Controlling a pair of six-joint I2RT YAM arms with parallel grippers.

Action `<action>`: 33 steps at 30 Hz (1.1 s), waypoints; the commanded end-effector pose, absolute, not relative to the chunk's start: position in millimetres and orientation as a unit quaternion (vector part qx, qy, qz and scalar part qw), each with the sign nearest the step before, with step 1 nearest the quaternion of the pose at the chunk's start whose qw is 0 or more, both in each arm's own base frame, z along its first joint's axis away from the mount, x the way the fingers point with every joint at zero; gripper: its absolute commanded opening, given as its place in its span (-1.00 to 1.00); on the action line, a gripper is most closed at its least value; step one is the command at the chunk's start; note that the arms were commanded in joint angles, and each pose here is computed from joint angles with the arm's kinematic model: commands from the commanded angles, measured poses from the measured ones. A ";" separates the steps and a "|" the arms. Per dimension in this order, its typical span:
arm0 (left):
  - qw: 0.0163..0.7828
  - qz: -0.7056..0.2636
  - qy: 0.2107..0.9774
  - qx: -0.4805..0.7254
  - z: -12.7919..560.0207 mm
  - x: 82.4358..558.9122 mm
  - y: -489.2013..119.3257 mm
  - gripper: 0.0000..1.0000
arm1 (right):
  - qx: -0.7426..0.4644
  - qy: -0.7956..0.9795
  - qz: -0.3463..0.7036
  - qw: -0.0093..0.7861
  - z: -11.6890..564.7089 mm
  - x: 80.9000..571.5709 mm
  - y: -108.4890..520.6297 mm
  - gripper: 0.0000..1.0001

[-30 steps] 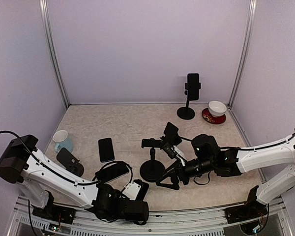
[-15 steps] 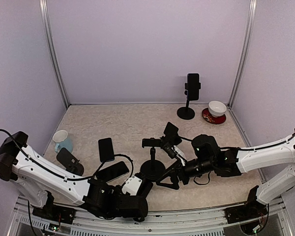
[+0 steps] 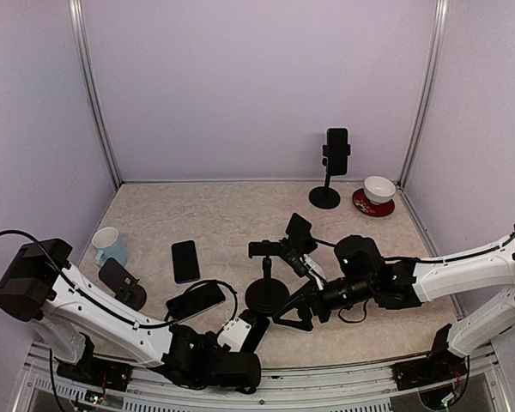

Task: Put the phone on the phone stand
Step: Move the phone to the corner of the board.

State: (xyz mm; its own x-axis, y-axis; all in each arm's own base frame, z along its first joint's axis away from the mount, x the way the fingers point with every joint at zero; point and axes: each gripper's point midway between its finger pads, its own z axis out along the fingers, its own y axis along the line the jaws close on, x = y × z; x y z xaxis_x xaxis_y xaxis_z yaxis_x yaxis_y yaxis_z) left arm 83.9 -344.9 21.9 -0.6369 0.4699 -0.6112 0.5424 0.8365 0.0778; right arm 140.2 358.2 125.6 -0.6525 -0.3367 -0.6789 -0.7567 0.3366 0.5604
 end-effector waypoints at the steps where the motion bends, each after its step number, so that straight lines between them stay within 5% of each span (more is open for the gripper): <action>1: 0.329 -0.051 0.897 0.292 13.2 85.8 -348.3 -0.09 | -0.341 0.792 0.453 0.226 123.0 141.3 354.9 1.00; 9: 0.337 -0.043 0.895 0.289 -0.6 89.5 -340.9 0.63 | -0.344 0.791 0.450 0.229 124.7 141.7 354.7 1.00; 15: 0.342 -0.030 0.896 0.281 -11.6 92.1 -336.0 0.91 | -0.346 0.791 0.450 0.229 125.3 142.6 355.9 1.00; 33: 0.320 -0.035 0.908 0.269 -33.3 86.4 -319.9 0.35 | -0.345 0.792 0.450 0.227 121.2 142.2 355.9 1.00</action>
